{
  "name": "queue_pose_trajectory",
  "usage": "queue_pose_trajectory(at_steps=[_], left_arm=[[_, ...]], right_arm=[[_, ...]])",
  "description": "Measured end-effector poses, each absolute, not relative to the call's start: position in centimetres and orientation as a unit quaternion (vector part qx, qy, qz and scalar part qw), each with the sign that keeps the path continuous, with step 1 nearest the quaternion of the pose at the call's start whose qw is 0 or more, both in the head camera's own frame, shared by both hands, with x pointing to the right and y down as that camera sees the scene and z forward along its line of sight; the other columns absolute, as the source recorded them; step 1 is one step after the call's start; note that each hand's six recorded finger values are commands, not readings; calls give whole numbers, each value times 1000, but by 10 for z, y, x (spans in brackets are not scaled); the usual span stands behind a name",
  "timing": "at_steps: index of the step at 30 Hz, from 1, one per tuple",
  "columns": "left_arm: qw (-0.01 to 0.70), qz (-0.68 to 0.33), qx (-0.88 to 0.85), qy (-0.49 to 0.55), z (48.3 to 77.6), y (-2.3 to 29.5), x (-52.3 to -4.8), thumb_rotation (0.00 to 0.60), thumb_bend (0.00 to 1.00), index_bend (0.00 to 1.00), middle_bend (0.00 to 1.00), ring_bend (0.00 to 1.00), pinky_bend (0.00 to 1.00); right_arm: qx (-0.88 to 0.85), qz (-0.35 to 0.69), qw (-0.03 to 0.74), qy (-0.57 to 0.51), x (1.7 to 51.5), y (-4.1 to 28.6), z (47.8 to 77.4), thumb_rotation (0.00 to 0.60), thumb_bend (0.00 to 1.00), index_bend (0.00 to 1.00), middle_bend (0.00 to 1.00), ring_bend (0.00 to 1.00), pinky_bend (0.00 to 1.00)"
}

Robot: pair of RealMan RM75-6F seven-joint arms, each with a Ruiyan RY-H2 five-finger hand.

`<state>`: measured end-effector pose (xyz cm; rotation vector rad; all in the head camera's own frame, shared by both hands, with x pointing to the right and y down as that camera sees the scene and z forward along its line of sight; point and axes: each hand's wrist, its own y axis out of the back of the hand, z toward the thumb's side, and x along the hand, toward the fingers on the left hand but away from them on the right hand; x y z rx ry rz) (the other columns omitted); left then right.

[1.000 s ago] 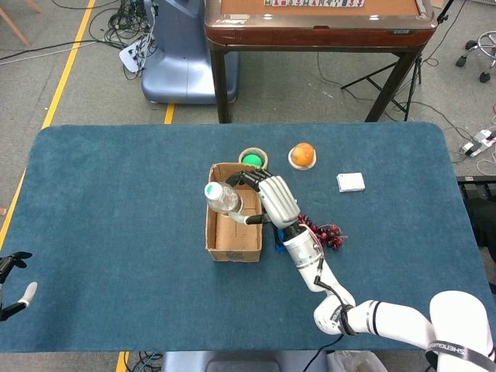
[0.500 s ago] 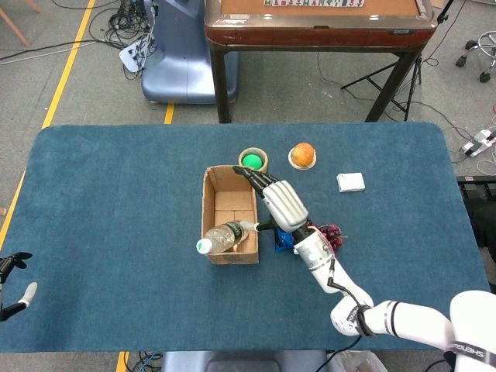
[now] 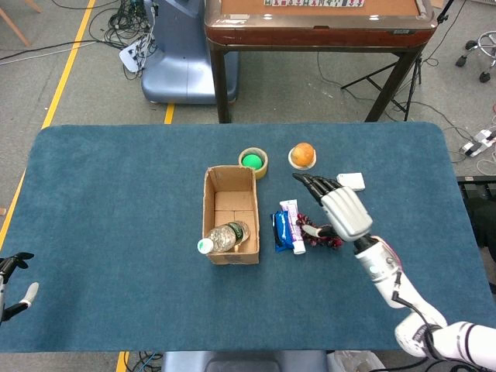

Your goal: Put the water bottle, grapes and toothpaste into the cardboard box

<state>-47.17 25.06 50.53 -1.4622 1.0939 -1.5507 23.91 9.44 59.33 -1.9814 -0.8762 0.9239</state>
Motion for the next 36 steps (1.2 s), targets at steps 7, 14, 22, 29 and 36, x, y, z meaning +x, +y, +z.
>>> queue_pose_trajectory(at_steps=[7,14,22,29,36], left_arm=[[361,-607,-569,421,510,251,-472,600,279,317,435,346,550],[359,-607,-570,422,511,251,-473,600,279,317,435,346,550],[358,-607,-571,422,511,250,-473,600,279,317,435,346,550],[356,-606,-571,424,510,250,-474,600,279,317,435,346,550],[355,-605,-571,427,510,250,-475,600,279,317,435,346,550]], right_arm=[[-770,397,375,-330,278,119,603,600,0,140,194,208,351],[-759,440,367,-309,301,137,621,600,0,170,194,208,351],[-736,516,343,-271,318,147,648,600,0,170,168,157,318],[-725,559,315,-252,314,153,675,600,0,170,160,147,305],[-729,567,290,-249,297,154,694,600,0,170,163,147,305]])
